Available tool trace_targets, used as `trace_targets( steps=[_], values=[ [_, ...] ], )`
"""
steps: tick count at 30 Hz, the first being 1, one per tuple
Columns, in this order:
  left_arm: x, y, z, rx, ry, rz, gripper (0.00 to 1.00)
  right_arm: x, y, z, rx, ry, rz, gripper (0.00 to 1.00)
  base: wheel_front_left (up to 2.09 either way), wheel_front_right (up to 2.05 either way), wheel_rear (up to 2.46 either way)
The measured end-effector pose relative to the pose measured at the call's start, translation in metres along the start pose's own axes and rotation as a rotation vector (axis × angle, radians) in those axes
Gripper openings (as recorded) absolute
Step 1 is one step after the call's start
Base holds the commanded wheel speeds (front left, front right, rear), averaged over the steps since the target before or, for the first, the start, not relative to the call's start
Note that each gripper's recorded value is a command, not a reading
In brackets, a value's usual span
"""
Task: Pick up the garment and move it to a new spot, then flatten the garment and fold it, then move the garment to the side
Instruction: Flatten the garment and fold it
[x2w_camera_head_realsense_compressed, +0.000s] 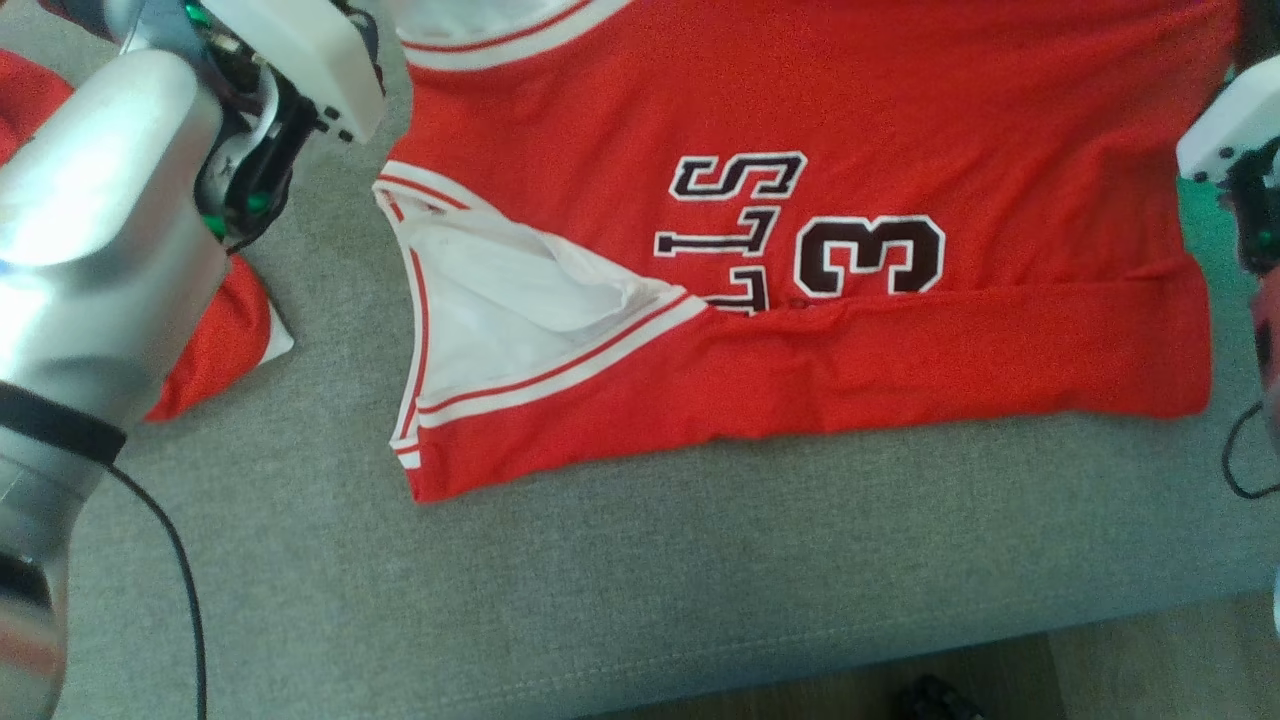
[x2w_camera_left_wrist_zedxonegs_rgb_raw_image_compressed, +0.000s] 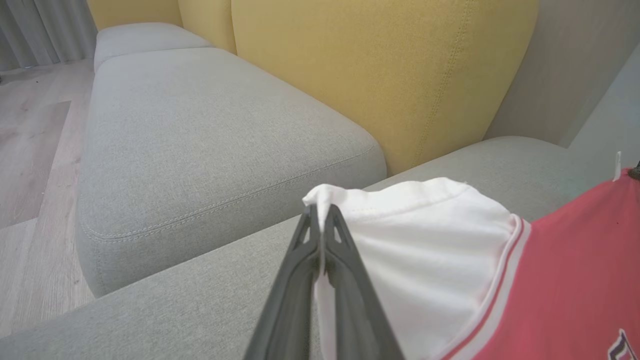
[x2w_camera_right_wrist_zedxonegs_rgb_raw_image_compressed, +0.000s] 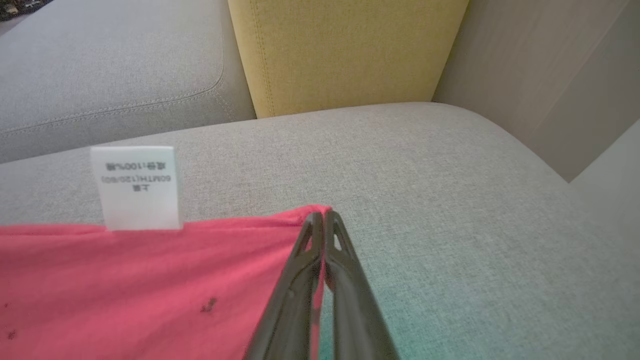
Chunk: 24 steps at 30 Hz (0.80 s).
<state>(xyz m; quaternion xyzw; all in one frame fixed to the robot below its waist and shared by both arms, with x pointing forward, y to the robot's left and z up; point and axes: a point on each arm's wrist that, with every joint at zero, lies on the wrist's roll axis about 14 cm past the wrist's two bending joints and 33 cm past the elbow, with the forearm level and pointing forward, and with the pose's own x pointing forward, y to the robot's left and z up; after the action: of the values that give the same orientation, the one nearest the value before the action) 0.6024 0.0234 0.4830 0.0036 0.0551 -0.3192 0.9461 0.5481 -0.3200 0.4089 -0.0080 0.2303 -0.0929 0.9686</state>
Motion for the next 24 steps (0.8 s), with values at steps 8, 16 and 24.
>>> trace_targets(
  steps=[8,16,24],
  values=[
    [-0.002,-0.006,0.007,0.015,-0.007,-0.012,0.0,-0.007,0.011,0.008,0.024,-0.035,0.011,0.0,0.0,0.0,0.0],
    [-0.034,-0.026,-0.017,0.027,0.073,-0.058,0.0,-0.026,0.016,0.017,-0.018,-0.073,0.036,0.0,0.0,0.0,0.0],
    [-0.069,-0.045,0.0,0.042,0.04,-0.092,0.0,-0.056,0.021,-0.008,-0.038,0.007,0.075,0.0,0.0,0.0,0.0]
  ],
)
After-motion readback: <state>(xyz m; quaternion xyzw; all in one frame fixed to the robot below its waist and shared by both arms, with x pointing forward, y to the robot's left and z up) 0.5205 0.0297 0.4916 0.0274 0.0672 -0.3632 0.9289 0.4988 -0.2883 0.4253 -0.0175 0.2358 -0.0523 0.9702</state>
